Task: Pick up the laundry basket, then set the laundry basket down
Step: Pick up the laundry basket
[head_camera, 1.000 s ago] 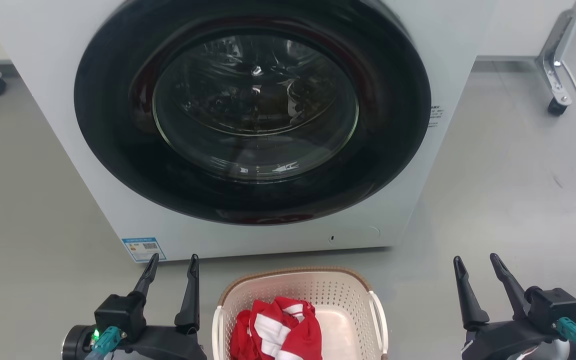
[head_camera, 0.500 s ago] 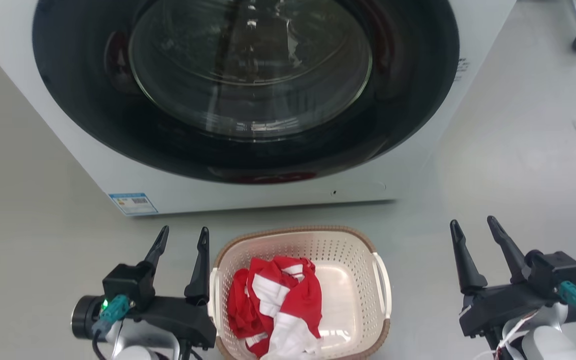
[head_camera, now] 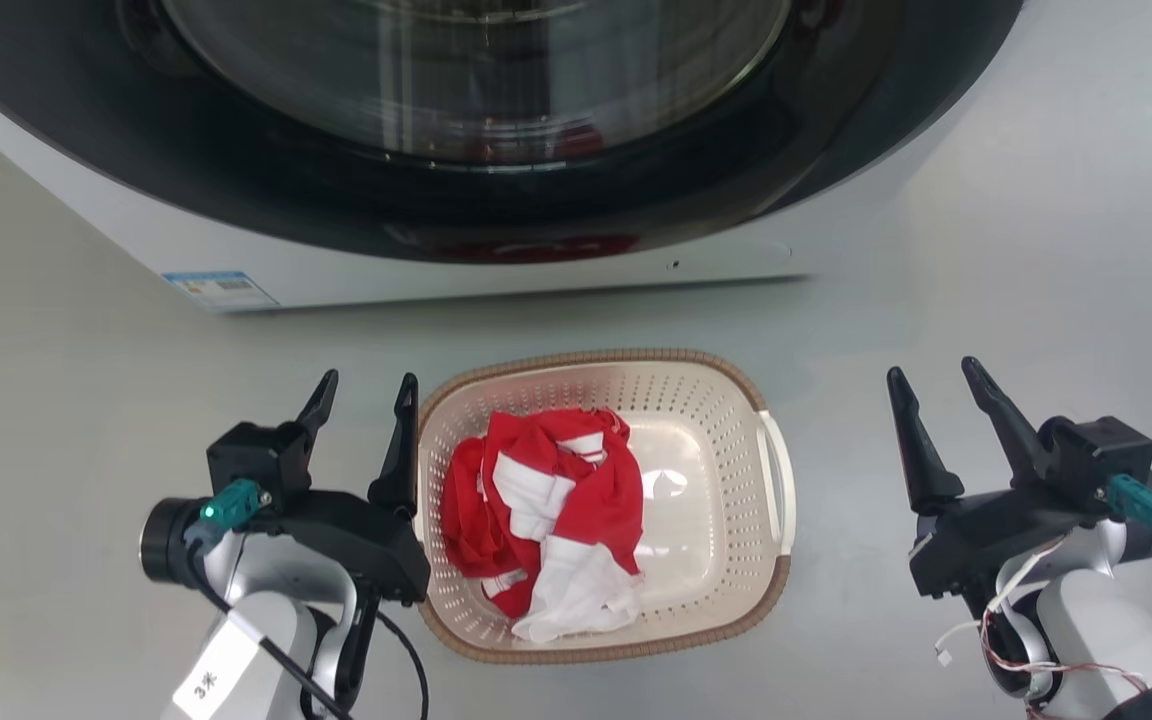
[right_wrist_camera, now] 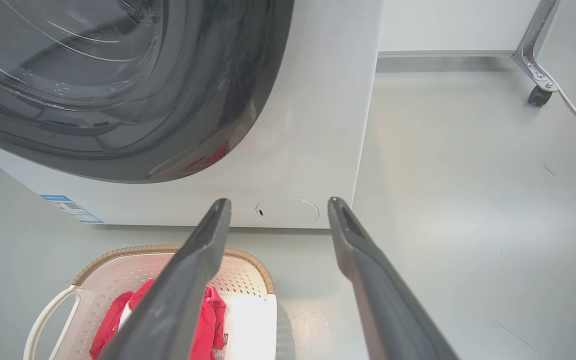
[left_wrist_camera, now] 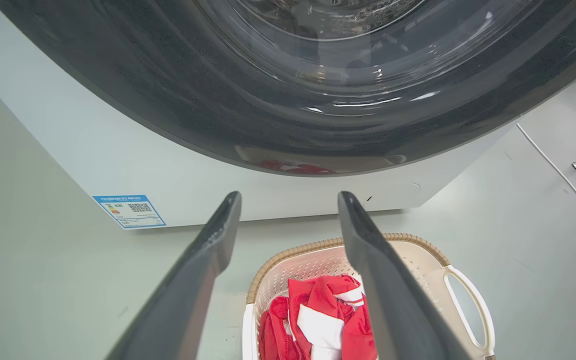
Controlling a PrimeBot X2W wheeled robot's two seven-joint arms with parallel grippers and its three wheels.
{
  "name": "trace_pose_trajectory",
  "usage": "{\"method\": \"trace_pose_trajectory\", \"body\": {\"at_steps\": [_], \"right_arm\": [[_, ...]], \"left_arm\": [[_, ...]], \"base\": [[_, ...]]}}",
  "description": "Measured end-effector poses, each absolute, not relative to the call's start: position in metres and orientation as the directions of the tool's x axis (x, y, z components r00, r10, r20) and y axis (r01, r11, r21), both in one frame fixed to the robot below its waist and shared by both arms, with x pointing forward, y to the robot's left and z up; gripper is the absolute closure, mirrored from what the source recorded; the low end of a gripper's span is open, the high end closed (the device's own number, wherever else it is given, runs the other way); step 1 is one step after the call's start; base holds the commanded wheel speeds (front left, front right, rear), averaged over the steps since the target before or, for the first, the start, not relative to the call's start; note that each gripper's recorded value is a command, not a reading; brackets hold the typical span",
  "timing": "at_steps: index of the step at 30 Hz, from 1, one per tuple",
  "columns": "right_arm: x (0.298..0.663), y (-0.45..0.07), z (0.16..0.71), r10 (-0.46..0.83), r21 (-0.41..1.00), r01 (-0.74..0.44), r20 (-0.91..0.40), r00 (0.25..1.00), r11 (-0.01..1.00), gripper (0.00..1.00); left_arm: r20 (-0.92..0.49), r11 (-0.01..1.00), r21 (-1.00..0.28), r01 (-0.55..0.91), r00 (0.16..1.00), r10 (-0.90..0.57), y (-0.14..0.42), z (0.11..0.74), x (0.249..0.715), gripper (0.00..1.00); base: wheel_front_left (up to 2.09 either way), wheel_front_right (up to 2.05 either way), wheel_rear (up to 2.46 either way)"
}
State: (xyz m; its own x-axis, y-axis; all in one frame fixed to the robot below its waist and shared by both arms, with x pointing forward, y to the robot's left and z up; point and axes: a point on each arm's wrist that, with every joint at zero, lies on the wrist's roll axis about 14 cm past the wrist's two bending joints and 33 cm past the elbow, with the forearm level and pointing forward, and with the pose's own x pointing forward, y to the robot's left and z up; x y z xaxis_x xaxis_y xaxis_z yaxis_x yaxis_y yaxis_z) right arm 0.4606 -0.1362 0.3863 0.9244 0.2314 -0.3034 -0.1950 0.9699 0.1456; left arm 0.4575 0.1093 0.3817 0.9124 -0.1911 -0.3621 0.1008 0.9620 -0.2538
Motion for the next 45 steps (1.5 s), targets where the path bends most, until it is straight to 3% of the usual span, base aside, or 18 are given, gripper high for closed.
{"method": "trace_pose_trajectory", "body": {"at_steps": [13, 26, 45], "right_arm": [[0.483, -0.125, 0.313, 0.266, 0.174, -0.209, -0.449, 0.853, 0.962, 0.0], [0.467, -0.11, 0.24, 0.308, 0.215, -0.223, -0.592, 0.745, 0.951, 0.0], [0.455, -0.097, 0.183, 0.34, 0.244, -0.237, -0.689, 0.641, 0.94, 0.0]], "left_arm": [[-0.549, 0.961, -0.265, 0.075, 0.808, -0.215, 0.106, 0.299, 0.476, 0.0], [-0.707, 0.959, -0.283, 0.017, 0.671, -0.221, 0.109, 0.223, 0.459, 0.0], [-0.82, 0.954, -0.3, -0.015, 0.516, -0.249, 0.111, 0.162, 0.43, 0.0]], "base": [[0.0, 0.0, 0.0], [0.0, 0.0, 0.0], [0.0, 0.0, 0.0]]}}
